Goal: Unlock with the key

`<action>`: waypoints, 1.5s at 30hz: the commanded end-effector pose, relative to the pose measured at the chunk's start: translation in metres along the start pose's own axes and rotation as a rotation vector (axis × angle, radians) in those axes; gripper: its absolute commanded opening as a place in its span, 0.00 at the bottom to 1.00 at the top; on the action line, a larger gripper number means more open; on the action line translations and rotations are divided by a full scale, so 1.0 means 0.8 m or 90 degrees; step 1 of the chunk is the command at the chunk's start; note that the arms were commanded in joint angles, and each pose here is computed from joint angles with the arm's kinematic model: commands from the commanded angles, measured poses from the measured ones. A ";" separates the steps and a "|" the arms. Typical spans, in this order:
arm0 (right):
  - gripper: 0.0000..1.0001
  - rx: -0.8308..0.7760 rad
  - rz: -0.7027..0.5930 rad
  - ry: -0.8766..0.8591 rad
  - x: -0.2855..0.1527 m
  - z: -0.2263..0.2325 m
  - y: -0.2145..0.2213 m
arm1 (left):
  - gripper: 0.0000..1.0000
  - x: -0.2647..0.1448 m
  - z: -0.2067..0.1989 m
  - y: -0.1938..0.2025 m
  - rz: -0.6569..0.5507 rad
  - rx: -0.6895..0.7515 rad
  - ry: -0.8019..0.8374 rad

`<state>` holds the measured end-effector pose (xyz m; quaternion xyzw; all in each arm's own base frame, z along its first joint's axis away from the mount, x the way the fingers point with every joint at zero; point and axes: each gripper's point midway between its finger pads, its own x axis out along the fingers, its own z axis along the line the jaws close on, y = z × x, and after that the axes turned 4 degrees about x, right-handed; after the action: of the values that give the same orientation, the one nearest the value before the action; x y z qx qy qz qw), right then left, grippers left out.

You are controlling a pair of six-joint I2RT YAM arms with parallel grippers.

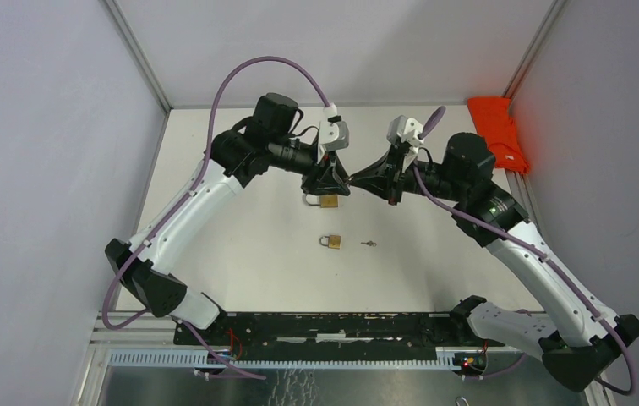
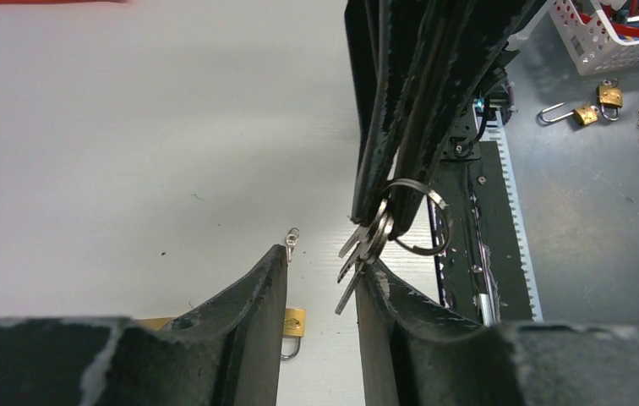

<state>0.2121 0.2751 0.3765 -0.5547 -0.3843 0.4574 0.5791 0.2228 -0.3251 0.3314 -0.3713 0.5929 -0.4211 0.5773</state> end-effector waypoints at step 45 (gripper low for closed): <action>0.00 -0.034 0.002 0.068 -0.013 -0.017 -0.011 | 0.02 -0.038 -0.016 -0.061 -0.080 0.082 -0.059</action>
<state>0.2207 0.2631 0.3779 -0.5902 -0.3581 0.4325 0.5800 0.2199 -0.3183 0.3516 -0.3786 0.5541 -0.4421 0.5951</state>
